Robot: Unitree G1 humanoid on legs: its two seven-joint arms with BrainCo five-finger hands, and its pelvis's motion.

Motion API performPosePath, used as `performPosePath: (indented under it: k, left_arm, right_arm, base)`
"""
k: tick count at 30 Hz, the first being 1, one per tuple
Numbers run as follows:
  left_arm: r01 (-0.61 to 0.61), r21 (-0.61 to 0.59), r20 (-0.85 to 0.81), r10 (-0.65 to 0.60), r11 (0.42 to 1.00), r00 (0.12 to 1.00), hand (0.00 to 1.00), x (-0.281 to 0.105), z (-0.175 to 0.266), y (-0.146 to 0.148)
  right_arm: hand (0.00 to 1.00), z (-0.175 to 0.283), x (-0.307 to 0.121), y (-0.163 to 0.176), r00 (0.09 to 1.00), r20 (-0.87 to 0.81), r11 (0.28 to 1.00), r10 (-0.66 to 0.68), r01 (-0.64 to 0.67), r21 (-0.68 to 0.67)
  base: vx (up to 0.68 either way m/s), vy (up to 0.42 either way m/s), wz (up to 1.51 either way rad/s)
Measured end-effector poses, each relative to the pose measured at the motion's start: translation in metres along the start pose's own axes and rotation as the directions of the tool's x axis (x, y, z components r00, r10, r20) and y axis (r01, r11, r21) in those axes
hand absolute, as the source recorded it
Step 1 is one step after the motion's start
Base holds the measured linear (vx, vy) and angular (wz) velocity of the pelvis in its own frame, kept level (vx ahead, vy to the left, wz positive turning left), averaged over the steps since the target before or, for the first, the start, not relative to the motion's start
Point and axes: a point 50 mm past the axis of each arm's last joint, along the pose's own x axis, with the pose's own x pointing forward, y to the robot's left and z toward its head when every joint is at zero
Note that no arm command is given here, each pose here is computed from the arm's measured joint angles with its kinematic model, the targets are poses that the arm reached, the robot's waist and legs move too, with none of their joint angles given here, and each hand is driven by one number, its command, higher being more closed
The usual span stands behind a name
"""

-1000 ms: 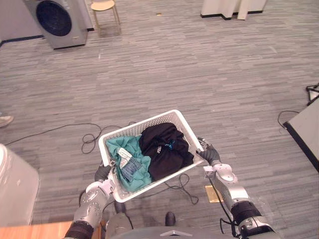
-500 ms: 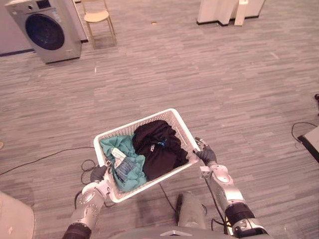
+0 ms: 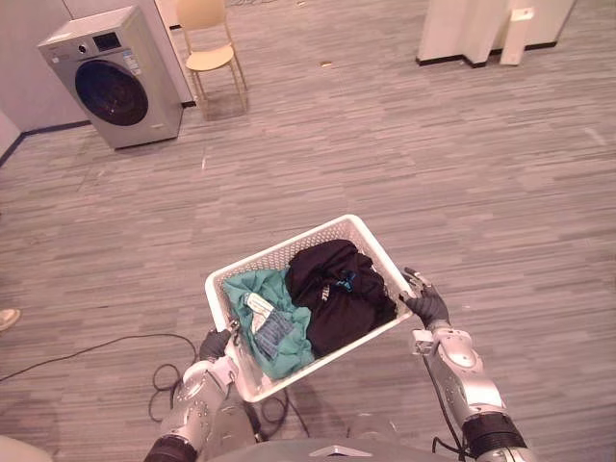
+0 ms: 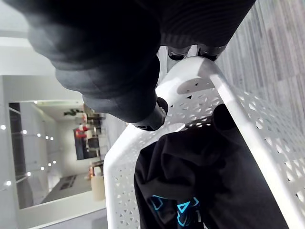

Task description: Pick up the laundry basket with both hands and put the clothes into the washing machine.

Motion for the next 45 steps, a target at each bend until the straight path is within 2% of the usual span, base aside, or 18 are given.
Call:
performPosePath:
  k: [8, 13, 19, 24, 27, 33, 39, 41, 45]
  left_arm:
    - [-0.025, 0.037, -0.035, 0.026, 0.999, 0.999, 1.00, -0.004, -0.006, 0.011]
    - [-0.074, 0.084, -0.020, 0.076, 0.994, 0.997, 1.00, -0.007, 0.003, 0.030]
    - [-0.016, 0.123, 0.035, 0.012, 0.992, 0.999, 1.00, 0.003, 0.022, 0.013]
    - [-0.029, 0.074, -0.027, 0.031, 0.997, 0.999, 1.00, -0.002, -0.006, 0.009]
    - [-0.038, 0.072, -0.060, 0.042, 0.997, 0.997, 1.00, -0.003, -0.015, 0.009]
    - [-0.007, 0.075, -0.040, 0.010, 0.997, 0.999, 1.00, -0.001, -0.009, 0.004]
    - [-0.008, 0.047, -0.055, 0.010, 0.999, 0.998, 1.00, -0.001, -0.013, 0.002]
    - [-0.016, 0.071, -0.100, 0.023, 0.997, 0.995, 1.00, -0.004, -0.023, 0.006]
    - [-0.054, 0.141, -0.092, 0.068, 0.988, 0.993, 1.00, -0.001, -0.009, 0.022]
  right_arm:
    - [1.00, -0.028, -0.009, 0.004, 0.994, -0.110, 1.000, -0.003, 0.000, -0.021]
    - [1.00, -0.034, -0.009, 0.021, 0.991, -0.127, 0.999, 0.045, -0.046, -0.009]
    - [1.00, -0.023, -0.010, 0.013, 0.996, -0.083, 0.999, 0.043, -0.044, -0.020]
    - [1.00, -0.026, -0.016, -0.002, 0.994, -0.105, 0.998, 0.022, -0.029, -0.060]
    - [1.00, -0.023, -0.017, -0.006, 0.996, -0.094, 1.000, 0.002, -0.004, -0.018]
    - [1.00, -0.021, -0.016, -0.006, 0.997, -0.083, 1.000, 0.003, -0.002, 0.002]
    - [1.00, -0.016, -0.010, -0.009, 0.997, -0.071, 1.000, -0.012, 0.011, -0.012]
    - [1.00, -0.032, -0.019, -0.011, 0.991, -0.131, 0.999, -0.032, 0.032, -0.002]
    - [1.00, -0.047, -0.026, 0.007, 0.984, -0.178, 0.997, -0.027, 0.040, 0.071]
  base:
    - [0.62, 0.328, -0.06]
    - [0.49, 0.144, -0.03]
    - [0.46, -0.138, 0.63]
    - [0.52, -0.231, -0.04]
    - [0.39, -0.109, 0.07]
    - [0.34, 0.018, 0.16]
    - [0.40, 0.329, -0.07]
    - [0.62, 0.632, 0.34]
    - [0.65, 0.482, 0.83]
